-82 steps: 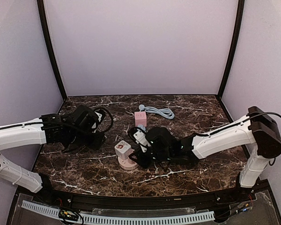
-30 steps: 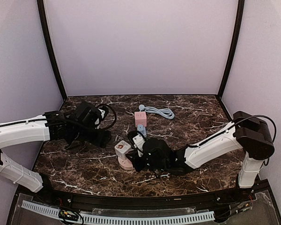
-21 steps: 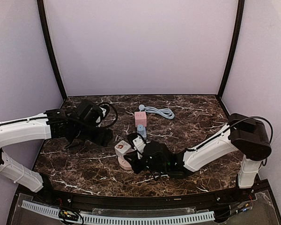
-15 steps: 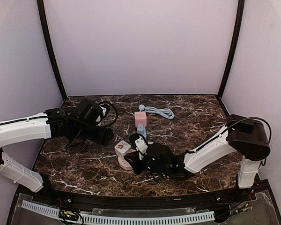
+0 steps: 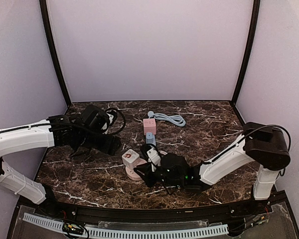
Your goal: Insert the plug
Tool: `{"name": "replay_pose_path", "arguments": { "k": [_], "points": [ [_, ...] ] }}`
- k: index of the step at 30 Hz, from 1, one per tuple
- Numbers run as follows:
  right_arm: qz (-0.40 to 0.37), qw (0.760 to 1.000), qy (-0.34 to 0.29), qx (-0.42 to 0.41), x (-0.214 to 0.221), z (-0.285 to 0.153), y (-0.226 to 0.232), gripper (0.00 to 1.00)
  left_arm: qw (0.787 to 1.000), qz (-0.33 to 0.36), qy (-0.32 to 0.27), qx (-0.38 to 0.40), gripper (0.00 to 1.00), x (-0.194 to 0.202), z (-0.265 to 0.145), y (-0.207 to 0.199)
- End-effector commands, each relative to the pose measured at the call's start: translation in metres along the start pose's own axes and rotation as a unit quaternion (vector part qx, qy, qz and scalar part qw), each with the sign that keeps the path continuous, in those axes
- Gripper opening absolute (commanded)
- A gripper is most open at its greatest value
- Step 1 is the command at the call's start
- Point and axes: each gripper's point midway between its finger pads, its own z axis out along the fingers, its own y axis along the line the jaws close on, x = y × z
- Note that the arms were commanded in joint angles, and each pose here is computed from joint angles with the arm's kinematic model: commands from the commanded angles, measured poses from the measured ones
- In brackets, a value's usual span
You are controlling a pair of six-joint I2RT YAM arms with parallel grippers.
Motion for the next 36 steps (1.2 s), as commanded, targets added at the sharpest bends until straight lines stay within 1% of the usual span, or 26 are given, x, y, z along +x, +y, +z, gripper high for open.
{"name": "replay_pose_path", "arguments": {
  "k": [1,8,12,15,18,21,24,25,26,29,31,32,36],
  "points": [
    [-0.056,0.97,0.219,0.086,0.111,-0.032,-0.056,0.18,1.0,-0.005,-0.01,0.002,0.84,-0.007,-0.008,0.002],
    [-0.088,0.988,0.117,0.046,0.001,-0.023,-0.01,0.24,1.0,0.002,-0.028,0.005,0.85,-0.017,-0.012,0.001],
    [-0.097,0.993,0.063,0.033,-0.055,-0.033,0.01,0.29,0.999,0.005,-0.041,0.004,0.85,-0.023,-0.019,0.003],
    [-0.101,0.994,0.032,0.036,-0.089,-0.043,0.014,0.33,0.999,0.009,-0.053,-0.003,0.86,-0.026,-0.026,0.007],
    [-0.103,0.993,0.018,0.049,-0.114,-0.05,0.008,0.42,0.998,0.011,-0.065,-0.02,0.87,-0.028,-0.034,0.016],
    [-0.102,0.993,-0.007,0.061,-0.142,-0.06,0.0,0.55,0.995,0.012,-0.082,-0.063,0.89,-0.031,-0.04,0.034],
    [-0.092,0.993,-0.03,0.074,-0.167,-0.07,-0.02,0.77,0.988,0.006,-0.111,-0.107,0.92,-0.035,-0.049,0.055],
    [-0.085,0.993,-0.037,0.079,-0.175,-0.073,-0.029,0.89,0.984,-0.001,-0.128,-0.123,0.93,-0.039,-0.053,0.062],
    [-0.079,0.992,-0.042,0.085,-0.181,-0.076,-0.039,0.98,0.982,-0.003,-0.135,-0.135,0.94,-0.038,-0.054,0.07],
    [-0.058,0.992,-0.052,0.1,-0.196,-0.085,-0.072,0.99,0.974,-0.022,-0.175,-0.144,0.98,-0.046,-0.058,0.082],
    [-0.045,0.99,-0.059,0.121,-0.205,-0.092,-0.096,0.99,0.966,-0.033,-0.189,-0.173,0.99,-0.046,-0.06,0.098],
    [-0.039,0.988,-0.064,0.132,-0.209,-0.097,-0.108,0.99,0.961,-0.035,-0.189,-0.199,0.99,-0.043,-0.06,0.111],
    [-0.017,0.981,-0.084,0.174,-0.223,-0.12,-0.15,0.99,0.946,-0.045,-0.201,-0.25,0.99,-0.04,-0.053,0.14]
  ]
}}
